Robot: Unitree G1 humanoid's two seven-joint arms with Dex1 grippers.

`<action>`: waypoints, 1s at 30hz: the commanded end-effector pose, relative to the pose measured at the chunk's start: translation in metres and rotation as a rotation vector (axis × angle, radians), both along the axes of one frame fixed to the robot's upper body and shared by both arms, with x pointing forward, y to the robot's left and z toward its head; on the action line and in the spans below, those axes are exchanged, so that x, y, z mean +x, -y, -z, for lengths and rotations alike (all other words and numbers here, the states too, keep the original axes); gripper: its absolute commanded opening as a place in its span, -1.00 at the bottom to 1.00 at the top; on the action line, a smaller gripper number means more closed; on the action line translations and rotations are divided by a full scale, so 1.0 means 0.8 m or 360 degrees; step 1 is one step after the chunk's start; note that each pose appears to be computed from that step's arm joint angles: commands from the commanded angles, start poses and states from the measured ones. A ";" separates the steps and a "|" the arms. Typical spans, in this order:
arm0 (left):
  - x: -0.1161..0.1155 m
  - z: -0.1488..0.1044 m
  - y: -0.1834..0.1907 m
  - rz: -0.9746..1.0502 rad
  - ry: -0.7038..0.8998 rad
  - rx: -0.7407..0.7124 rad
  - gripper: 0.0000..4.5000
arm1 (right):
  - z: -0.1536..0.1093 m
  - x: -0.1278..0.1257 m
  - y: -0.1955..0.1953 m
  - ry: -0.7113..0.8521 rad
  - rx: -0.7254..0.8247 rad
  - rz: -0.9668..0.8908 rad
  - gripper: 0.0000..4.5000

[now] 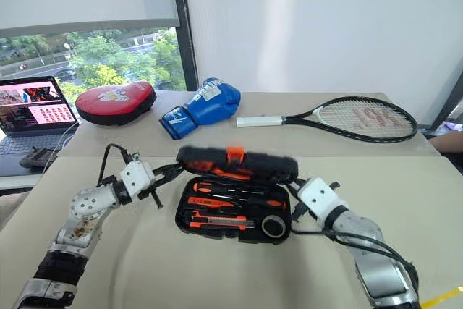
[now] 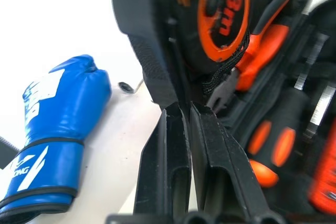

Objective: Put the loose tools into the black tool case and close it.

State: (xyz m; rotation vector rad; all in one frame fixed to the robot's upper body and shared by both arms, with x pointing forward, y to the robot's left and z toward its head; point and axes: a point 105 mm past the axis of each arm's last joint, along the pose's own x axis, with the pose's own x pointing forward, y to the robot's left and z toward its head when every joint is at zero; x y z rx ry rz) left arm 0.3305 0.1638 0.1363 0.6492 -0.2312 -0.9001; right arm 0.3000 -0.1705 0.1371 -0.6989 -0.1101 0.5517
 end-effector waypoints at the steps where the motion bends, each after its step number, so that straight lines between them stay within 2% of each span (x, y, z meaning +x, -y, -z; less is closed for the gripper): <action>1: -0.016 0.013 -0.027 -0.0044 -0.0326 -0.0111 -0.26 | -0.012 -0.025 0.014 0.0007 -0.0199 -0.0047 0.06; 2: -0.024 0.019 -0.039 -0.0068 -0.0466 -0.0152 -0.09 | -0.002 -0.037 0.021 -0.0099 -0.0280 -0.0070 0.19; 4: -0.033 0.023 -0.060 -0.0156 -0.0666 -0.0248 0.23 | 0.006 -0.053 0.035 -0.0232 -0.0383 -0.0058 0.19; 7: -0.037 0.019 -0.090 -0.0299 -0.0831 -0.0356 0.23 | -0.002 -0.078 0.045 -0.0450 -0.0188 -0.0014 0.19; 8: -0.036 0.013 -0.092 -0.0311 -0.0848 -0.0400 0.24 | -0.006 -0.087 0.043 -0.0525 -0.0088 -0.0028 0.07; 10: -0.030 -0.005 -0.086 -0.0291 -0.0864 -0.0500 -0.01 | -0.005 -0.112 0.032 -0.0712 -0.0001 -0.0140 -0.14; 11: -0.027 -0.013 -0.079 -0.0256 -0.0871 -0.0525 -0.06 | -0.004 -0.123 0.022 -0.0807 0.0047 -0.0210 -0.30; 12: -0.023 -0.022 -0.068 -0.0210 -0.0878 -0.0551 -0.22 | -0.004 -0.134 0.010 -0.0907 0.0113 -0.0295 -0.44; 15: -0.008 -0.045 -0.033 -0.0086 -0.0874 -0.0588 -0.69 | 0.010 -0.145 -0.021 -0.1121 0.0153 -0.0459 -0.89; 16: -0.004 -0.050 -0.023 -0.0055 -0.0862 -0.0580 -0.82 | 0.017 -0.146 -0.029 -0.1173 0.0137 -0.0505 -0.99; 17: 0.000 -0.056 -0.012 -0.0021 -0.0857 -0.0591 -0.96 | 0.026 -0.138 -0.034 -0.1221 0.0167 -0.0483 -1.00; 20: 0.005 -0.066 0.008 0.0047 -0.0840 -0.0564 -0.96 | 0.040 -0.114 -0.040 -0.1226 0.0120 -0.0414 -1.00; 24: 0.008 -0.079 0.030 0.0115 -0.0829 -0.0514 -0.96 | 0.033 -0.031 -0.017 -0.1003 0.0111 -0.0017 -1.00; 30: 0.016 -0.077 0.051 0.0140 -0.0904 -0.0477 -0.96 | 0.024 0.049 0.008 -0.0869 0.0175 0.0306 -1.00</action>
